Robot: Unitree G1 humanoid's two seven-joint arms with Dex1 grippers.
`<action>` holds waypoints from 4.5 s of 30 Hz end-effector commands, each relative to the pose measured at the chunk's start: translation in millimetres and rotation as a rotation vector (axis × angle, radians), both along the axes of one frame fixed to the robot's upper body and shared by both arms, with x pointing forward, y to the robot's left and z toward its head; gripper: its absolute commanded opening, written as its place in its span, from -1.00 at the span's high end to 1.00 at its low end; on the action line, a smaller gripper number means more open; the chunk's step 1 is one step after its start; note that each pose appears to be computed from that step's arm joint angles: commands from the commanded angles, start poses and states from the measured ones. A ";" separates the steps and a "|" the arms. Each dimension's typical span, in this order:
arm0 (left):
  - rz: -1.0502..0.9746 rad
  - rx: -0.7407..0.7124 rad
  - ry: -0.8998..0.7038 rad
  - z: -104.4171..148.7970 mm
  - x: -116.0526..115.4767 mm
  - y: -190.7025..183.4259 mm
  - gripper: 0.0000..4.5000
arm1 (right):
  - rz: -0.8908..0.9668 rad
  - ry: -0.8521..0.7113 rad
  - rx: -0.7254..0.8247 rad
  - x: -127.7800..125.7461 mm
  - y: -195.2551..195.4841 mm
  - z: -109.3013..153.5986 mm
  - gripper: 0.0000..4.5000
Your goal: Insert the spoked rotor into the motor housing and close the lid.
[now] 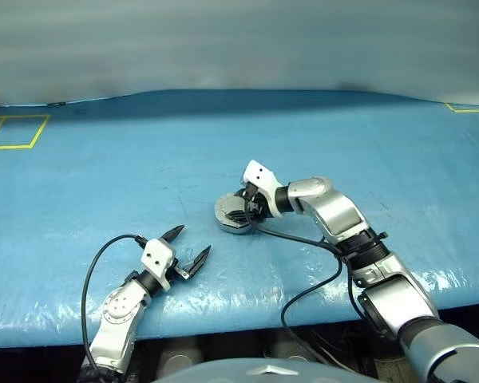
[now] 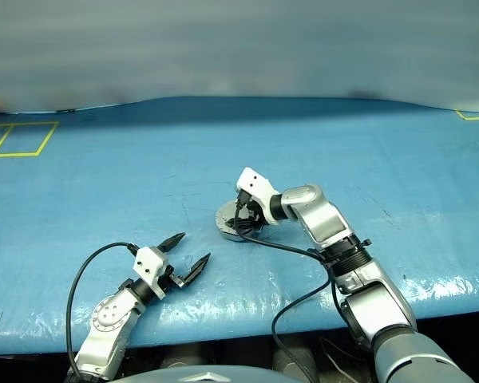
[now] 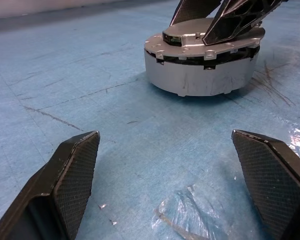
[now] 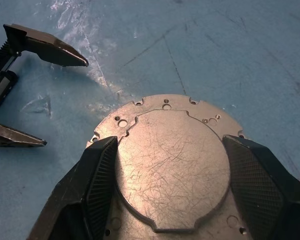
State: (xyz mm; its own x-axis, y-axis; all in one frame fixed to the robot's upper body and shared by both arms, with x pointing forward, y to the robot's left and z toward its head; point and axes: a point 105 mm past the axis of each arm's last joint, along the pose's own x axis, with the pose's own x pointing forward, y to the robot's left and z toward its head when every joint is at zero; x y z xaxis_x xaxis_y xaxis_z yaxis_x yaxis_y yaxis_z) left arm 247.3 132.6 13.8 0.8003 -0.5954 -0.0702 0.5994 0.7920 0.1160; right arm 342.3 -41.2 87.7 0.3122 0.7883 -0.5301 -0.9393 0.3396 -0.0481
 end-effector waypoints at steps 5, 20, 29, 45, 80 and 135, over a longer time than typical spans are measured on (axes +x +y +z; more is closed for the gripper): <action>-0.022 0.006 0.022 -3.9 -5.4 -6.8 -1.00 | -0.010 -0.008 -0.046 3.5 -3.3 -7.9 -0.34; -0.019 0.001 0.033 -10.4 -4.1 -3.7 -1.00 | -0.068 -0.011 -0.145 14.8 -19.8 -29.8 -0.34; -0.017 -0.002 0.031 -11.7 -4.3 -4.0 -1.00 | -0.050 0.024 -0.135 12.3 -17.6 -33.1 -0.34; -0.014 -0.002 0.027 -9.4 -4.2 -3.4 -1.00 | -0.076 0.126 -0.121 10.6 -19.6 -50.7 -0.34; -0.027 -0.005 0.027 -11.1 -4.5 -6.0 -1.00 | 0.158 -0.059 -0.118 -14.7 5.1 -1.3 -0.34; -0.020 -0.006 0.047 -15.2 -7.7 -7.1 -1.00 | 0.360 -0.170 -0.034 -5.0 11.8 4.8 -0.34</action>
State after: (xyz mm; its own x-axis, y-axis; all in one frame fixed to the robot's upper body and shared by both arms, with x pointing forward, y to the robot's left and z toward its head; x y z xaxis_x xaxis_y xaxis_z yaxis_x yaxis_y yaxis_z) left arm 245.5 127.1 12.0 0.7925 -0.6071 -0.0569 0.6094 0.7853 0.1093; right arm 333.7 -30.5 82.3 0.0972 0.8465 -0.5234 -0.9872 0.0151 -0.1588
